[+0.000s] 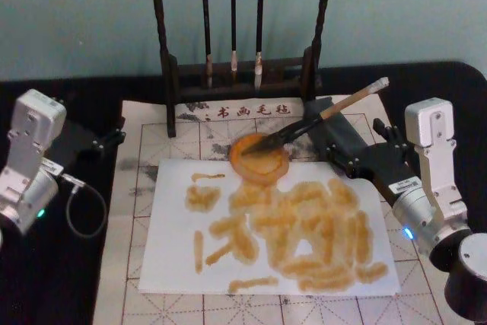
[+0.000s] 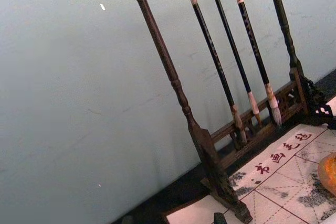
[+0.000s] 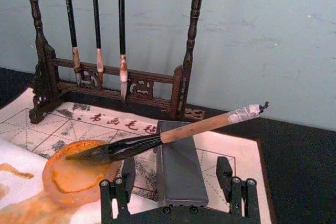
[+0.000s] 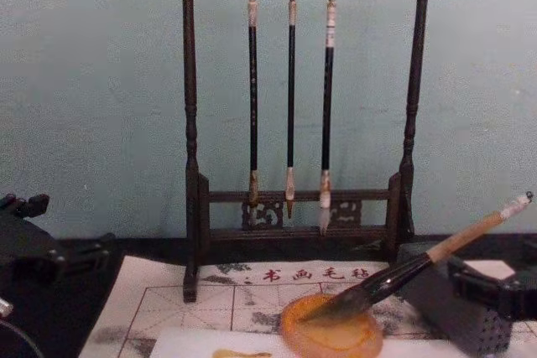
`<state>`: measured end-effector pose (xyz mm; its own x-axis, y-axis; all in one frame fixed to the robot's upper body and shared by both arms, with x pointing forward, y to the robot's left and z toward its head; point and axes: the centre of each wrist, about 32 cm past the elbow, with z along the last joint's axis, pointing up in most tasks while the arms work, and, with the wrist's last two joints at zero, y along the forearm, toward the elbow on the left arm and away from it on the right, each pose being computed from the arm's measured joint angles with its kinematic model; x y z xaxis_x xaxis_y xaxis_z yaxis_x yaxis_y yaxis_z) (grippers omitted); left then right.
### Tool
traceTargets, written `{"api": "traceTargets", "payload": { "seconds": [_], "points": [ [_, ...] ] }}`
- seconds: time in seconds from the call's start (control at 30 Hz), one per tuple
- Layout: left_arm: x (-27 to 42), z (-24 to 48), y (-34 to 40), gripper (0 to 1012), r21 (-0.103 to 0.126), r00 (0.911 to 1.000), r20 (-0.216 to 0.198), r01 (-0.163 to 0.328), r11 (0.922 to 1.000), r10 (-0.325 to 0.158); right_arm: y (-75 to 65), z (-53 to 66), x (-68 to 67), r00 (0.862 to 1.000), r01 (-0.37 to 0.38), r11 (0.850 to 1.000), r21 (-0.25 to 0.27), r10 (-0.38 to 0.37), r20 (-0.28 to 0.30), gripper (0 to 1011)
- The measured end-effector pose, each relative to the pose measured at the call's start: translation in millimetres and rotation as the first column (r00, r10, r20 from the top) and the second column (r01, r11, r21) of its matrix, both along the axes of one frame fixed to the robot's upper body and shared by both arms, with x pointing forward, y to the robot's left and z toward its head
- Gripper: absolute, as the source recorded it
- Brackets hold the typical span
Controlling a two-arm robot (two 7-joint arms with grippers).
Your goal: Pick up the brush from the inkstone, write on the paper, then place the brush back to its original position.
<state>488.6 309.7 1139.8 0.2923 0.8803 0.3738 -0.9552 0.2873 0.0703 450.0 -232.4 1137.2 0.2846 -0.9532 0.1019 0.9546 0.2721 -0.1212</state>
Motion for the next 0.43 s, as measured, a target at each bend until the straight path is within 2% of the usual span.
{"api": "traceTargets", "payload": {
  "seconds": [0.43],
  "points": [
    [0.0,0.0,0.0,1001,0.000,1.0000,0.000,0.000,1.0000,0.000,0.0,0.0,0.0,1.000,0.000,1.000,0.000,0.000,0.000,1002]
  ]
}}
